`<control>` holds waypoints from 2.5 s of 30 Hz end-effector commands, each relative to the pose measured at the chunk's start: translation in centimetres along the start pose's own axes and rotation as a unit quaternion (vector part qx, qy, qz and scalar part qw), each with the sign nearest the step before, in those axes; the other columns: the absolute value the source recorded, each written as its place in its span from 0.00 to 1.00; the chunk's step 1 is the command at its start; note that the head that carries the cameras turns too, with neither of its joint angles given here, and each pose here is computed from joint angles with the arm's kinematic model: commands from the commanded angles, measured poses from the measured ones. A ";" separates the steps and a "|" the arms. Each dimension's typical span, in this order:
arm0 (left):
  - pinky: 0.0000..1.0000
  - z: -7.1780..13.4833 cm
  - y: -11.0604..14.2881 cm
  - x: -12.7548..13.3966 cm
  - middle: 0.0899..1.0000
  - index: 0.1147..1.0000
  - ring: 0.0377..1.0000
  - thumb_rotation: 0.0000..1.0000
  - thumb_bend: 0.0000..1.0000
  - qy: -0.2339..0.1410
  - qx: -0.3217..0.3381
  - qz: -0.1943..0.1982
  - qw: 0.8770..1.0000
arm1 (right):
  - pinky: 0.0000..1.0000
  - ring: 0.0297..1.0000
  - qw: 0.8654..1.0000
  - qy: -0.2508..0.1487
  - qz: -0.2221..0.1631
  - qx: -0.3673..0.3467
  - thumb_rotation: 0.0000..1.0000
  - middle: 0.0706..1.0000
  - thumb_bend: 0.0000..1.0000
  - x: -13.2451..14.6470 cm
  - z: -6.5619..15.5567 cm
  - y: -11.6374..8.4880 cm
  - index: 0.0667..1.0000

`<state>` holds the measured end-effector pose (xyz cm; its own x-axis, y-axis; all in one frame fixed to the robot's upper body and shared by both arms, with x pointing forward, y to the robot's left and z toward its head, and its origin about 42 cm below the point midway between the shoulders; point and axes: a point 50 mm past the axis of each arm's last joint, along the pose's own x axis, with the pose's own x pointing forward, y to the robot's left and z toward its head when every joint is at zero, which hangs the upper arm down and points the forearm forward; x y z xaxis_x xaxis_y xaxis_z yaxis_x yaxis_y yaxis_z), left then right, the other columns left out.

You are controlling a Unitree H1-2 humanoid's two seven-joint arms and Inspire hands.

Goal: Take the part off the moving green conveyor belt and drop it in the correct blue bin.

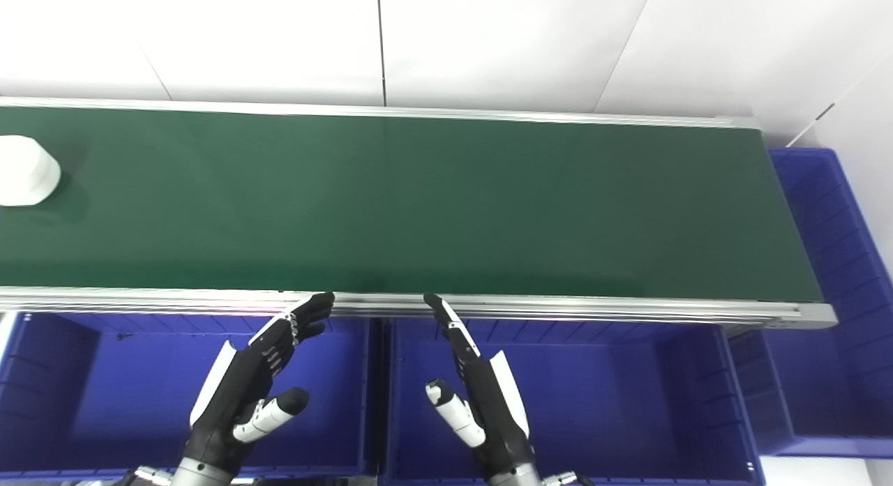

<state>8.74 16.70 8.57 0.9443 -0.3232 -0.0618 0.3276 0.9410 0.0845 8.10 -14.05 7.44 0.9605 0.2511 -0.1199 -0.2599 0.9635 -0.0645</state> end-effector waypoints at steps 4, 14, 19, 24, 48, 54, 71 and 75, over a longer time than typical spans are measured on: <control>0.84 0.8 -0.1 0.0 0.86 0.81 0.87 0.80 0.84 -0.027 -0.003 0.004 1.000 | 0.98 0.98 1.000 -0.022 -0.005 0.006 1.00 0.98 0.92 -0.1 0.8 0.1 0.95; 0.85 0.7 -0.1 0.0 0.86 0.81 0.88 0.80 0.85 -0.023 0.001 0.004 1.000 | 0.98 0.98 1.000 -0.018 -0.004 0.010 1.00 0.98 0.92 -0.1 0.7 0.0 0.95; 0.85 0.6 -0.1 0.0 0.86 0.81 0.88 0.79 0.84 -0.022 -0.003 0.002 1.000 | 0.98 0.98 1.000 -0.018 -0.002 0.012 1.00 0.98 0.93 -0.1 0.7 0.0 0.95; 0.86 0.6 -0.1 0.0 0.86 0.81 0.88 0.78 0.84 -0.022 -0.006 0.005 1.000 | 0.98 0.98 1.000 -0.016 -0.002 0.012 1.00 0.98 0.93 -0.1 0.6 0.0 0.95; 0.86 -0.3 -0.9 0.2 0.85 0.81 0.87 0.76 0.83 -0.029 -0.005 -0.001 1.000 | 0.97 0.97 1.000 -0.017 0.003 0.006 1.00 0.98 0.92 -0.3 -0.1 -0.7 0.96; 0.85 -2.0 -2.1 0.7 0.85 0.80 0.87 0.74 0.85 -0.014 -0.012 -0.005 1.000 | 0.97 0.98 1.000 -0.019 0.012 0.011 1.00 1.00 0.94 -0.5 -1.7 -1.8 0.96; 0.75 -4.1 -3.2 1.8 0.82 0.77 0.82 0.64 0.87 -0.009 -0.005 -0.018 1.000 | 0.96 0.97 0.999 -0.021 0.015 0.018 1.00 0.98 0.97 -0.1 -4.3 -3.5 0.97; 0.74 -4.9 -3.4 2.0 0.80 0.76 0.81 0.63 0.87 -0.016 -0.001 -0.018 1.000 | 0.97 0.97 1.000 -0.019 0.017 0.018 1.00 0.99 0.97 0.1 -4.8 -3.6 0.97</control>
<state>9.00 13.71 2.59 0.9257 -0.3638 -0.1038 0.3719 0.9253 0.0738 8.33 -18.17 2.20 0.9471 0.2751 -0.1651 -0.2836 0.9585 -0.0302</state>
